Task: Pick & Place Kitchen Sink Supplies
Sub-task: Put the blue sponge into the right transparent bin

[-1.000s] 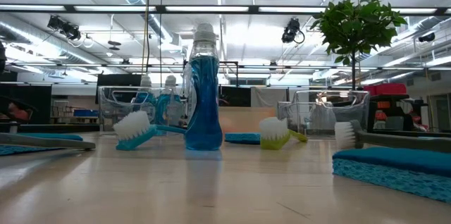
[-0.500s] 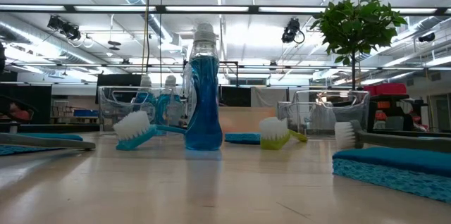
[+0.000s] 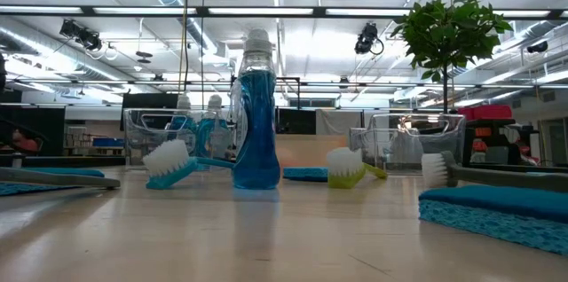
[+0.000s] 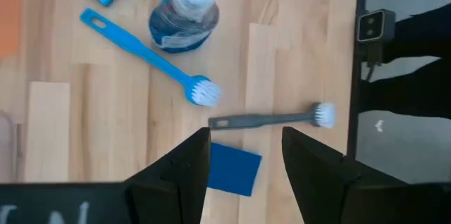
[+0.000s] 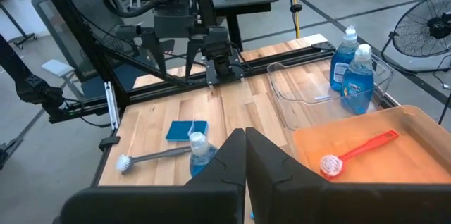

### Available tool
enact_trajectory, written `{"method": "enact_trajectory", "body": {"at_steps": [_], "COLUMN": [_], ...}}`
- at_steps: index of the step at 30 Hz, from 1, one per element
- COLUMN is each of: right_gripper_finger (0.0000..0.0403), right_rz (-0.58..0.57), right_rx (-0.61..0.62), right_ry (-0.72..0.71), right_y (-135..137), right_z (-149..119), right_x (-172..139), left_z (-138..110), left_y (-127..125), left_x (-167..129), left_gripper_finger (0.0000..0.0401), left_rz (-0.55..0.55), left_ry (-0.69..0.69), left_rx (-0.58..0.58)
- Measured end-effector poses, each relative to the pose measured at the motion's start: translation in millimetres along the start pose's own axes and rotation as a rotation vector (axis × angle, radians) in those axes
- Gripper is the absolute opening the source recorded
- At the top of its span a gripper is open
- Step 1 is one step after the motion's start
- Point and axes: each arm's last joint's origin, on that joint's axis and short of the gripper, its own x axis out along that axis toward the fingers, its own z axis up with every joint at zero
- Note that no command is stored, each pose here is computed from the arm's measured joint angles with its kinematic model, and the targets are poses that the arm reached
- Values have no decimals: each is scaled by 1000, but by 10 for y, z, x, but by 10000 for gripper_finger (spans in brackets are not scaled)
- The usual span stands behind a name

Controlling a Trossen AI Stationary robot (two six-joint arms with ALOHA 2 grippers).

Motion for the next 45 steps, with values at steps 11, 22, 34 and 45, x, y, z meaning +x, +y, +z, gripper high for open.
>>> {"method": "enact_trajectory", "body": {"at_steps": [11, 22, 34, 45], "right_gripper_finger": [6, 6, 6, 6], "right_rz": [0, 0, -1, 0], "right_rx": [18, 18, 11, -8], "right_ry": [0, 2, 7, 7], "right_y": [1, 0, -1, -1], "right_z": [0, -2, -7, -7], "right_x": [0, 0, 0, 0], "left_z": [-76, -176, -315, -473], "left_y": [-59, -90, -146, -283], "left_x": [5, -186, -269, -186], "left_gripper_finger": [181, 181, 181, 181], "left_rz": [88, 191, 280, 306], "left_ry": [32, -60, -54, 9], "left_rx": [21, -2, -50, 51]}}
